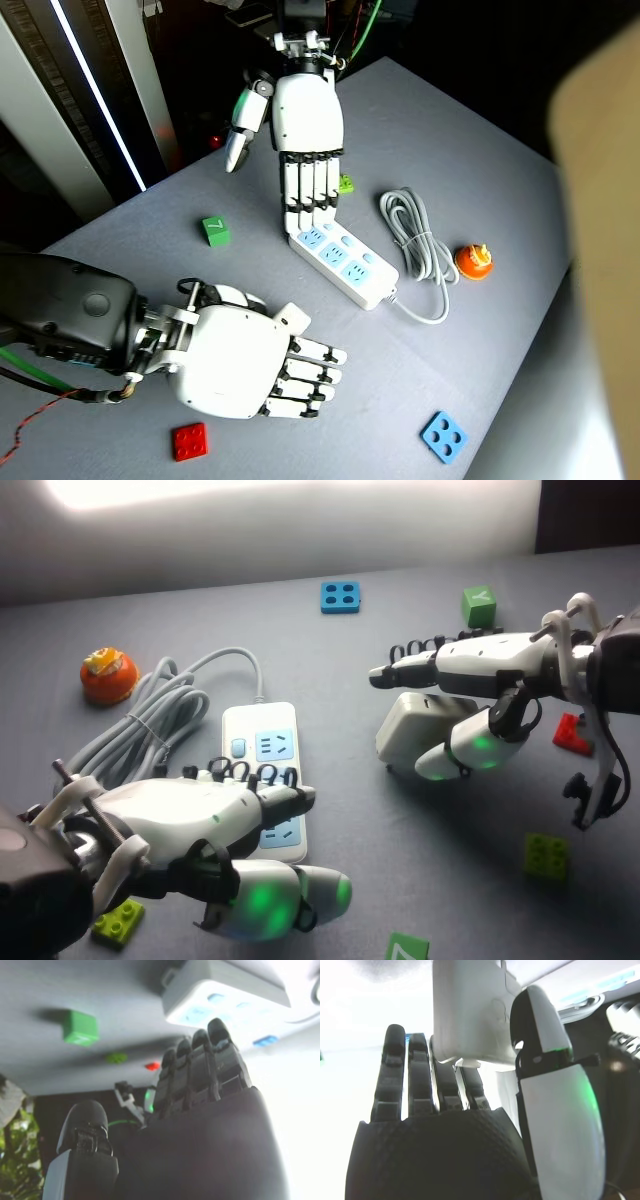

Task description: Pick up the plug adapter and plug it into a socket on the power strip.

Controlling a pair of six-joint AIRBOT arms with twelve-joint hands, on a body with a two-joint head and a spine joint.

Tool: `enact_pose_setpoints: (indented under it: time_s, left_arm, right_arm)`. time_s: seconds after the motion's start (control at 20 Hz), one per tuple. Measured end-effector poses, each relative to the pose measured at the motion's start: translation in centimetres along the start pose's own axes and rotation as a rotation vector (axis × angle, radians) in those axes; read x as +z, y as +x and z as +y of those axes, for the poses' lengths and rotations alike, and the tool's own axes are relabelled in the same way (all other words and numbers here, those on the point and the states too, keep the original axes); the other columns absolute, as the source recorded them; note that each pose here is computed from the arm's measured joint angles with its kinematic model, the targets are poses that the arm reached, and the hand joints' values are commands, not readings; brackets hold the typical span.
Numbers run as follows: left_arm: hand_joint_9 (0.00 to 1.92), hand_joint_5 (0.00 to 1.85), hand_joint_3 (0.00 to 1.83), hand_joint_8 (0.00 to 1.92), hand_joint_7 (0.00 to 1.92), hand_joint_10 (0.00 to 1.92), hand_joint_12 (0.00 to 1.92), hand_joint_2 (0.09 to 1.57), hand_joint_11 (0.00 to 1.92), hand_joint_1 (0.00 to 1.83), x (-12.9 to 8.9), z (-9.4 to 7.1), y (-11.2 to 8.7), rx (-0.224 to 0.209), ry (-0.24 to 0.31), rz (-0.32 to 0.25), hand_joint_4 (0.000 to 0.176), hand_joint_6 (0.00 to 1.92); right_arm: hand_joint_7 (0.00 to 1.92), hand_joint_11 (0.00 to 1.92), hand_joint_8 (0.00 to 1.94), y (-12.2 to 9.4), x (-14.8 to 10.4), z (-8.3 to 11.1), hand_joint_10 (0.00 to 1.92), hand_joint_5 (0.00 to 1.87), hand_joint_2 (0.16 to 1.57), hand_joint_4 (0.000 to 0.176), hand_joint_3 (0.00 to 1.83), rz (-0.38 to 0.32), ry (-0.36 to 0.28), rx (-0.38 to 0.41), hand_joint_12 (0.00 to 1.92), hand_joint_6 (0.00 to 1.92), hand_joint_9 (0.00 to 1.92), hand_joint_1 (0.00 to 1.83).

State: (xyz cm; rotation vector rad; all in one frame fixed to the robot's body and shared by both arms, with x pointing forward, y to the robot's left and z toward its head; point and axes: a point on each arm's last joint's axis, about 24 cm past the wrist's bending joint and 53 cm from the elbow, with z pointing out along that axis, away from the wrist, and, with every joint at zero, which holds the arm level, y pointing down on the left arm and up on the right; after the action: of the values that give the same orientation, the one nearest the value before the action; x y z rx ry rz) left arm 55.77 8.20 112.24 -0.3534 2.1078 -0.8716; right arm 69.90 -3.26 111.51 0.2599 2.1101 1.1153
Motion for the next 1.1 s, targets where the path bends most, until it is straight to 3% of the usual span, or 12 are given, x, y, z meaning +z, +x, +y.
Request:
enact_pose_setpoints:
  time_s: [0.1, 0.25, 0.35, 0.45, 0.55, 0.65, 0.75, 0.9, 1.0, 1.05, 1.1]
  left_arm:
    - [0.06, 0.07, 0.00, 0.00, 0.07, 0.00, 0.24, 1.27, 0.00, 0.00, 0.1, 0.0, -0.1, 0.009, 0.003, -0.013, 0.000, 0.00]
    - [0.04, 0.06, 0.00, 0.00, 0.06, 0.00, 0.21, 1.27, 0.00, 0.00, 0.1, -1.2, 0.6, 0.128, 0.063, 0.010, 0.000, 0.00]
    - [0.05, 0.07, 0.00, 0.00, 0.07, 0.00, 0.24, 1.27, 0.00, 0.00, -0.1, -1.9, 1.7, 0.170, 0.090, 0.047, 0.000, 0.00]
    - [0.05, 0.06, 0.00, 0.00, 0.07, 0.00, 0.22, 1.28, 0.00, 0.00, -0.2, -2.3, 2.5, 0.208, 0.109, 0.077, 0.000, 0.00]
    - [0.07, 0.09, 0.00, 0.00, 0.08, 0.00, 0.29, 1.28, 0.00, 0.00, -0.2, -2.3, 2.7, 0.209, 0.110, 0.081, 0.000, 0.00]
    - [0.06, 0.09, 0.00, 0.00, 0.08, 0.00, 0.28, 1.27, 0.00, 0.00, -0.2, -2.0, 2.4, 0.182, 0.096, 0.071, 0.000, 0.00]
    - [0.05, 0.07, 0.00, 0.00, 0.07, 0.00, 0.23, 1.27, 0.00, 0.00, -0.1, -1.8, 2.2, 0.234, 0.096, 0.062, 0.000, 0.00]
    - [0.05, 0.08, 0.00, 0.00, 0.08, 0.00, 0.25, 1.27, 0.00, 0.00, -0.1, -1.9, 2.3, 0.257, 0.100, 0.066, 0.000, 0.00]
    - [0.07, 0.09, 0.00, 0.00, 0.08, 0.00, 0.28, 1.26, 0.00, 0.00, 0.0, -1.6, 2.2, 0.191, 0.088, 0.067, 0.000, 0.00]
    - [0.07, 0.09, 0.00, 0.00, 0.09, 0.00, 0.26, 1.27, 0.00, 0.00, 0.1, -0.4, 2.3, 0.182, 0.051, 0.068, 0.000, 0.00]
    - [0.07, 0.09, 0.00, 0.00, 0.09, 0.00, 0.26, 1.27, 0.00, 0.00, 0.1, -0.3, 2.3, 0.184, 0.047, 0.068, 0.000, 0.00]
  right_arm:
    - [0.11, 0.00, 0.00, 0.0, 0.2, 0.0, 0.00, 0.15, 1.09, 0.000, 0.00, 0.000, 0.000, -0.005, 0.52, 0.00, 0.12, 1.01]
    - [0.08, 0.00, 0.00, -0.1, 0.5, -0.1, 0.00, 0.12, 1.12, 0.000, 0.01, -0.003, 0.002, -0.007, 0.45, 0.00, 0.09, 0.96]
    - [0.08, 0.00, 0.00, -0.2, 0.5, -0.1, 0.00, 0.12, 1.13, 0.000, 0.00, -0.004, 0.002, -0.007, 0.41, 0.00, 0.09, 0.97]
    - [0.11, 0.00, 0.00, -0.3, 0.5, -0.2, 0.00, 0.15, 1.11, 0.000, 0.00, -0.006, 0.004, -0.007, 0.50, 0.00, 0.11, 1.00]
    - [0.11, 0.00, 0.00, -0.3, 0.5, -0.1, 0.00, 0.16, 1.11, 0.000, 0.00, -0.007, 0.003, -0.007, 0.52, 0.00, 0.12, 0.99]
    - [0.09, 0.00, 0.00, -0.3, 0.5, -0.1, 0.00, 0.15, 1.12, 0.000, 0.00, -0.006, 0.003, -0.007, 0.47, 0.00, 0.10, 0.98]
    - [0.10, 0.00, 0.00, -0.3, 0.5, -0.1, 0.00, 0.15, 1.12, 0.000, 0.00, -0.006, 0.003, -0.006, 0.47, 0.00, 0.11, 0.97]
    - [0.08, 0.00, 0.00, -0.3, 0.5, -0.1, 0.00, 0.12, 1.15, 0.000, 0.01, -0.006, 0.002, -0.004, 0.46, 0.00, 0.09, 0.91]
    - [0.13, 0.00, 0.01, -0.3, 0.5, -0.1, 0.01, 0.16, 1.14, 0.000, 0.00, -0.006, 0.002, 0.002, 0.58, 0.01, 0.14, 0.97]
    - [0.36, 0.05, 0.01, -0.3, 0.5, -0.1, 0.01, 0.41, 1.16, 0.000, 0.00, -0.006, 0.003, 0.003, 0.95, 0.01, 0.36, 1.07]
    - [0.36, 0.05, 0.01, -0.3, 0.5, -0.1, 0.01, 0.41, 1.16, 0.000, 0.00, -0.007, 0.003, 0.003, 0.95, 0.01, 0.36, 1.07]
